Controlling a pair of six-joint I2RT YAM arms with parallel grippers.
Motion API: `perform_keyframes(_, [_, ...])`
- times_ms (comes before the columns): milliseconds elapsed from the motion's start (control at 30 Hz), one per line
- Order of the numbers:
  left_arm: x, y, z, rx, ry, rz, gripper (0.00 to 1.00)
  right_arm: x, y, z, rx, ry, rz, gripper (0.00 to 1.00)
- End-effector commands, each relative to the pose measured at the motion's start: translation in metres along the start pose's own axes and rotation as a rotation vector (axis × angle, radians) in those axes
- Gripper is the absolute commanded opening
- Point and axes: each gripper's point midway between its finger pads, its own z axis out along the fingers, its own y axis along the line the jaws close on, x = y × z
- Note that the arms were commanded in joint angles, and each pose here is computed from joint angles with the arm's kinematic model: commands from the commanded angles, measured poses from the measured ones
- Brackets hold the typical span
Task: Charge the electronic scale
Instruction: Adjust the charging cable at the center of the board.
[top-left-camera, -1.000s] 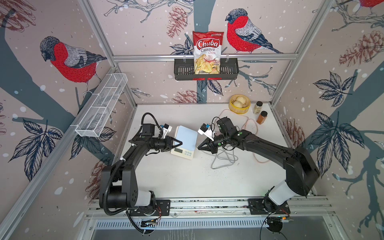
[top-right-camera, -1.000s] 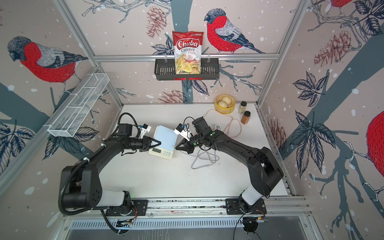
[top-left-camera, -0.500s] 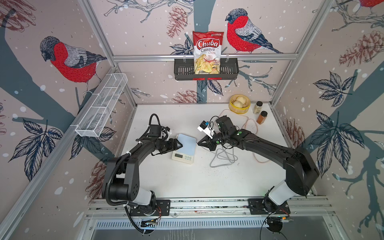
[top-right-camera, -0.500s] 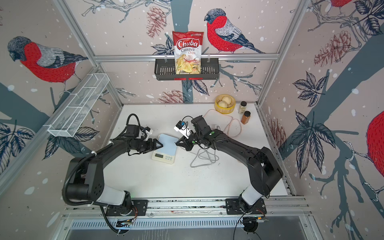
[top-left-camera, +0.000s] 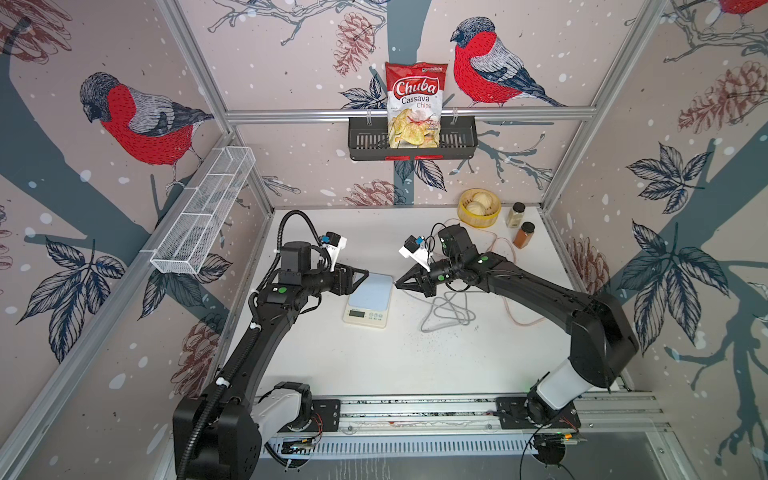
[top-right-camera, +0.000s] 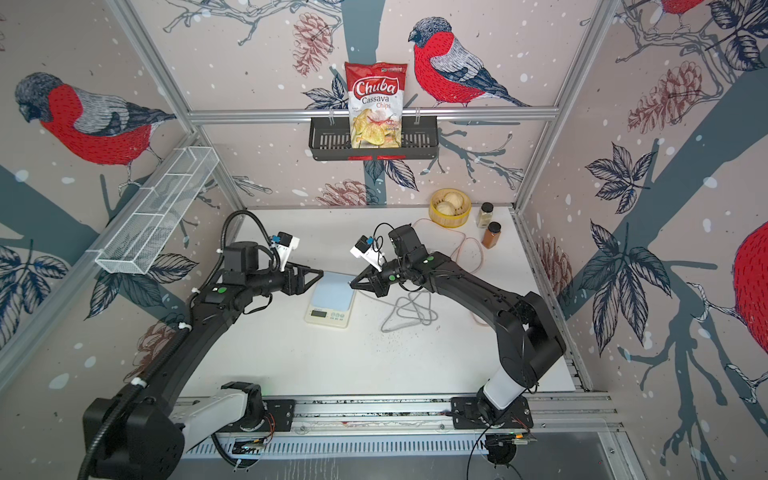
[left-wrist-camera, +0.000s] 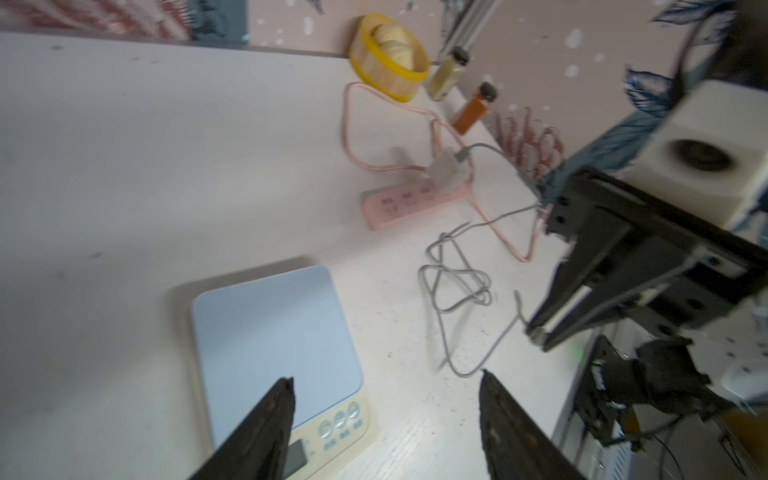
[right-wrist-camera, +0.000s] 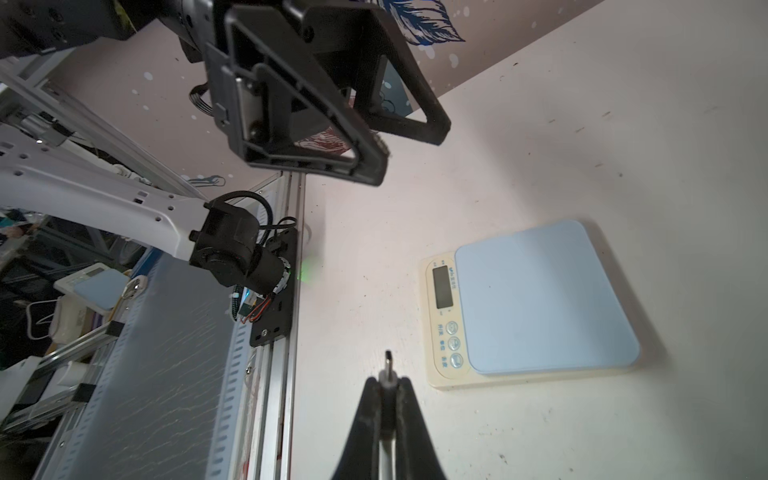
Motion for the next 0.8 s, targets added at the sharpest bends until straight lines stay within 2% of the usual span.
perform_keyframes(0, [-0.024, -0.067, -0.003, 0.269, -0.095, 0.19, 0.66, -0.006, 0.021, -0.001, -0.127, -0.018, -0.049, 0.0])
perform_keyframes(133, [-0.022, -0.089, 0.003, 0.374, -0.073, 0.199, 0.53, -0.011, 0.031, 0.0, -0.208, -0.009, -0.046, 0.0])
perform_keyframes(200, [-0.016, -0.089, 0.008, 0.384, -0.044, 0.185, 0.45, -0.01, 0.031, 0.0, -0.22, -0.001, -0.041, 0.0])
perform_keyframes(300, [-0.004, -0.083, 0.013, 0.382, -0.002, 0.166, 0.37, -0.012, 0.031, 0.001, -0.226, -0.003, -0.045, 0.0])
perform_keyframes(533, [0.012, -0.083, 0.016, 0.421, 0.034, 0.13, 0.33, -0.016, 0.032, -0.001, -0.232, -0.012, -0.038, 0.0])
perform_keyframes(767, [0.017, -0.083, 0.019, 0.447, 0.06, 0.105, 0.17, -0.019, 0.034, -0.002, -0.236, -0.018, -0.045, 0.0])
